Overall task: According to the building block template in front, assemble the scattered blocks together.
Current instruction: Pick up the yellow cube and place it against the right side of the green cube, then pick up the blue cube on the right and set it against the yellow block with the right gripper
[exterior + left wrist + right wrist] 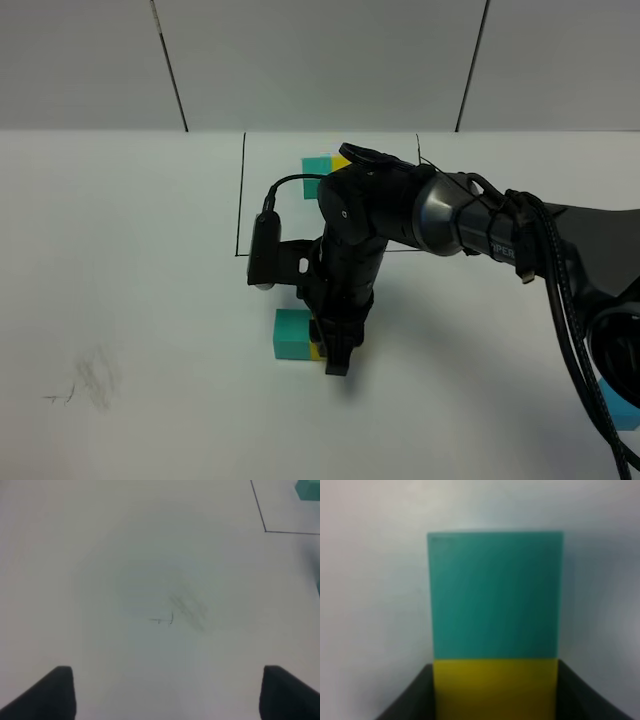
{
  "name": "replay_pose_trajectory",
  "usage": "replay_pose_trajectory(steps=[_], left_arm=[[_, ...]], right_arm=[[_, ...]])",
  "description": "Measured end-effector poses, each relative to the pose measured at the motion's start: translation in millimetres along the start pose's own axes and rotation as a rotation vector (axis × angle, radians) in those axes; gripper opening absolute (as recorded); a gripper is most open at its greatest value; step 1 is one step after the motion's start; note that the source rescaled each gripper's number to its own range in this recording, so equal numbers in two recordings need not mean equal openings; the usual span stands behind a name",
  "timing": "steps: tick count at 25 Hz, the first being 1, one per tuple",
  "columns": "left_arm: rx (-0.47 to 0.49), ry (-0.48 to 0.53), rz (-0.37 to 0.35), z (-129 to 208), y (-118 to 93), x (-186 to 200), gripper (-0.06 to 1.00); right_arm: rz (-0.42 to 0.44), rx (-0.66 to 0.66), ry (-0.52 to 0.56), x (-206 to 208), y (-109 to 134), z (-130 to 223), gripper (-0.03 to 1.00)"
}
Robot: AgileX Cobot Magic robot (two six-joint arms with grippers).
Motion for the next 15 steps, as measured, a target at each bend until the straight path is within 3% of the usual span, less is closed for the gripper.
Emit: replay_pose_trajectory(steps=[1,5,7,10,15], left_arm=[[0.0,0.0,0.0,0,0,0,0.63],[0.0,0.0,0.0,0,0,0,0.63],[0.0,0.0,0.0,0,0,0,0.63],[0.0,0.0,0.0,0,0,0,0.63],[0.0,0.0,0.0,0,0,0,0.63]], right_arm=[[-0.002,-0.018,0.007,2,0,0,0.27],[0.024,-0.15,0.054,22,0,5,0.74],[0.065,-0.245,0.071,40,-2,10,0.91],[0.118,-0.444,0.087,64,-5,27,0.98],[0.202,-0.889,0.101,84,11,96,0.98]])
Point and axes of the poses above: a point on each arm's last joint axis where the gripper is mounted, x pointing back along that axis away from the gripper, y along the wrist's bending axis when the last joint is at zero, z = x × y, the point moved 2 cm from there along -x, pointing out along that axis toward the gripper, and after that the axes turned 13 degrees about x, right-handed, at the moved point
